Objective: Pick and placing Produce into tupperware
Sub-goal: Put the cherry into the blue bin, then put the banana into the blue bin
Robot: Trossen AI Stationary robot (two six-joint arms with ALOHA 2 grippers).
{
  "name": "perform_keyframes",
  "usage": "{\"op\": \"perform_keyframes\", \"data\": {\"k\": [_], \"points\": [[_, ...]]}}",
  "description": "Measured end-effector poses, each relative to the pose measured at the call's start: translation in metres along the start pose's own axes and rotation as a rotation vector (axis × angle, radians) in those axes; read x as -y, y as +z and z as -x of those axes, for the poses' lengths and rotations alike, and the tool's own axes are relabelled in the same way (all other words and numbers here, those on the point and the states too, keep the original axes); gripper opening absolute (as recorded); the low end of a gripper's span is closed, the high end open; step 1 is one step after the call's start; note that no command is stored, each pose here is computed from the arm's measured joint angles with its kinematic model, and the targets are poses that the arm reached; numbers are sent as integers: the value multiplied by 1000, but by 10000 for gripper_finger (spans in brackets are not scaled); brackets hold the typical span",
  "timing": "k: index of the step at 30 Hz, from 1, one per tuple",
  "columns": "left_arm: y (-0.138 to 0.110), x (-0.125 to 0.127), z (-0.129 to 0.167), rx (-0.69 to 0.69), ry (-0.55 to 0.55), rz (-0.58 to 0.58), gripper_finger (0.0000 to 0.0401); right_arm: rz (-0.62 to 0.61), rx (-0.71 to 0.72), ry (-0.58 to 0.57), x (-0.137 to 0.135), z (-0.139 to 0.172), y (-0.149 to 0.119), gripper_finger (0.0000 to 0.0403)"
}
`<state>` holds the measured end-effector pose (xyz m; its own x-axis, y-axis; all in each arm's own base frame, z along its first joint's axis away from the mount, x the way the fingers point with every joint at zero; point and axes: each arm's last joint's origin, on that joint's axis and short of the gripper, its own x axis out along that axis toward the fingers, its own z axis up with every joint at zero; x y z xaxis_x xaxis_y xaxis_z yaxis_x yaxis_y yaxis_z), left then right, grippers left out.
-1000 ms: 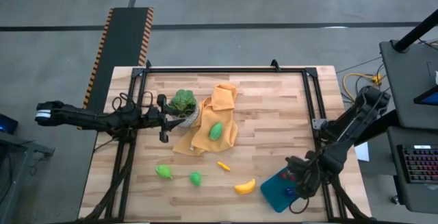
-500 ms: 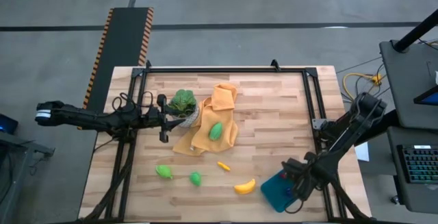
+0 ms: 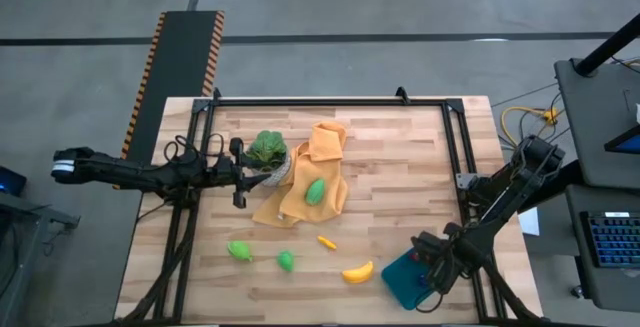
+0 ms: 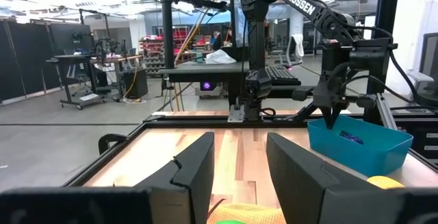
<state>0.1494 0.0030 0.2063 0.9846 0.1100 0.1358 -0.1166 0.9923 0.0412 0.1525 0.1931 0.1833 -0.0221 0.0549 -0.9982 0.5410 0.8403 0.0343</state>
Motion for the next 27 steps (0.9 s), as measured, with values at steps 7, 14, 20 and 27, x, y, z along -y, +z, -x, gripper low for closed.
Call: {"op": "perform_keyframes", "data": {"k": [7, 14, 20, 27], "points": [[0, 0, 0, -2, 0, 0, 121, 3, 1, 7, -1, 0, 0, 35], [0, 0, 0, -1, 0, 0, 121, 15, 100, 9, -2, 1, 3, 92], [0, 0, 0, 0, 0, 0, 121, 92, 516, 16, -13, 24, 16, 168], [0, 0, 0, 0, -1, 0, 121, 231, 986, -12, -35, 63, 29, 247]]}}
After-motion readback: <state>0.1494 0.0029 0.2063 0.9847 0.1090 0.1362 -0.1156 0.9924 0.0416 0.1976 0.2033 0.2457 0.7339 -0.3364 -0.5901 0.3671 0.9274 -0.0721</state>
